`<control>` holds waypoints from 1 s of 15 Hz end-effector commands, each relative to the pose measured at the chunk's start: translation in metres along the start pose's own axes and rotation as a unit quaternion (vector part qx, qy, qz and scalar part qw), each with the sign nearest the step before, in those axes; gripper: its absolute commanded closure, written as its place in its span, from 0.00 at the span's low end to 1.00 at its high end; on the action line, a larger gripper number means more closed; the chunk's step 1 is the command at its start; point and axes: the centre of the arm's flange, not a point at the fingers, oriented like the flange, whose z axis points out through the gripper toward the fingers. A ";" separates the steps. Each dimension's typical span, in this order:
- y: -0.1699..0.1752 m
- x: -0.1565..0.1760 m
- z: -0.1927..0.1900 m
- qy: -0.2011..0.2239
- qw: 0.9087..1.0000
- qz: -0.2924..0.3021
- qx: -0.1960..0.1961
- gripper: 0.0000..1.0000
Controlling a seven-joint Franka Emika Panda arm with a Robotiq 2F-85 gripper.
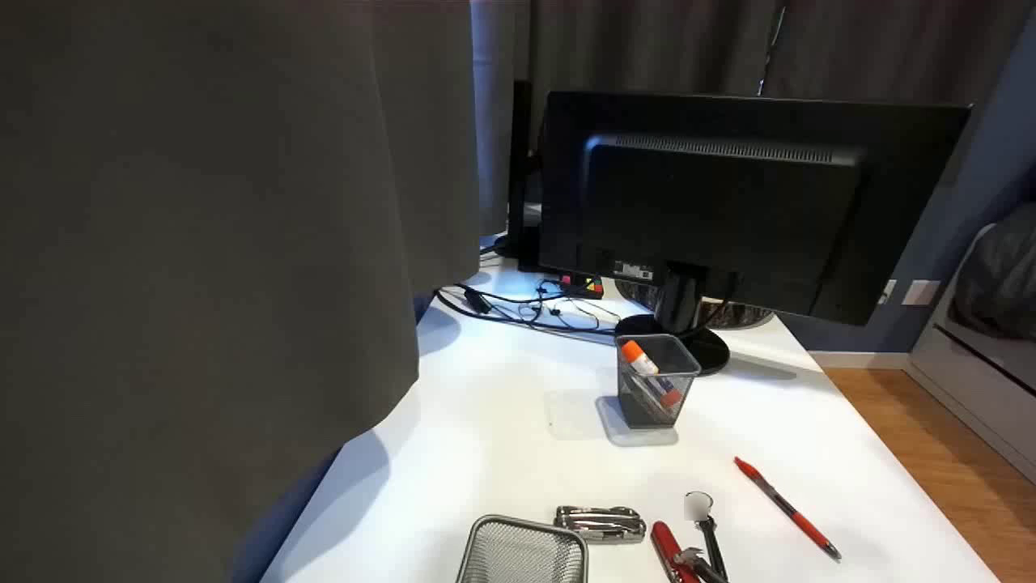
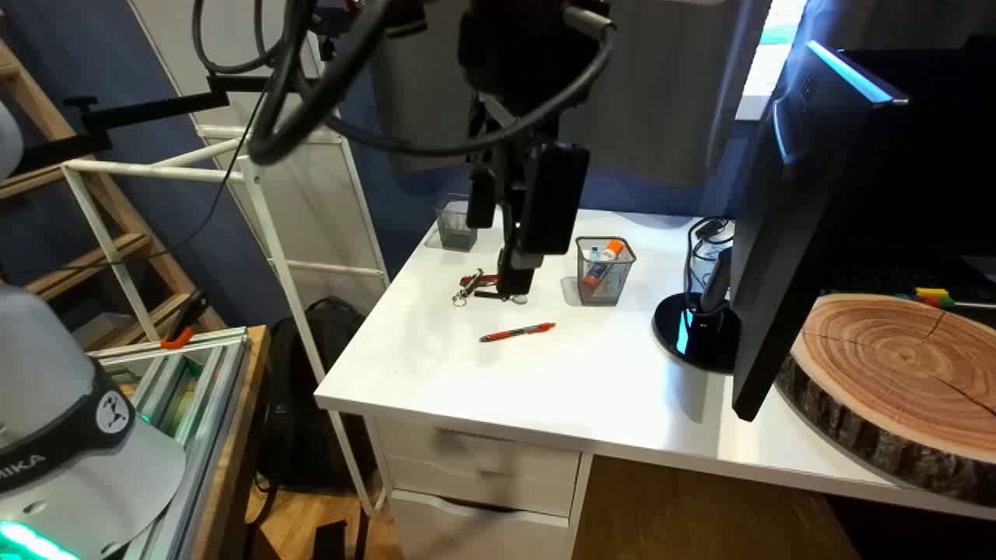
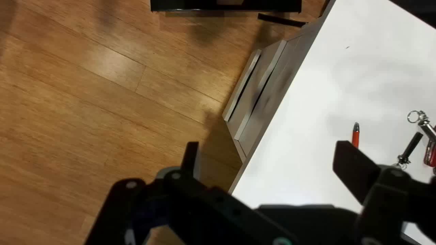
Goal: Pick up the red pen and put it in the empty gray pen holder
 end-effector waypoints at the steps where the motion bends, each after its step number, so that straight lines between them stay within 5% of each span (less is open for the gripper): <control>1: 0.000 0.000 0.000 0.000 1.000 0.000 0.000 0.00; 6: 0.000 0.000 0.000 0.000 1.000 0.000 0.000 0.00; 11: -0.115 0.043 0.048 -0.007 0.992 -0.121 0.032 0.00; 15: -0.199 0.071 0.118 -0.011 0.988 -0.152 -0.008 0.00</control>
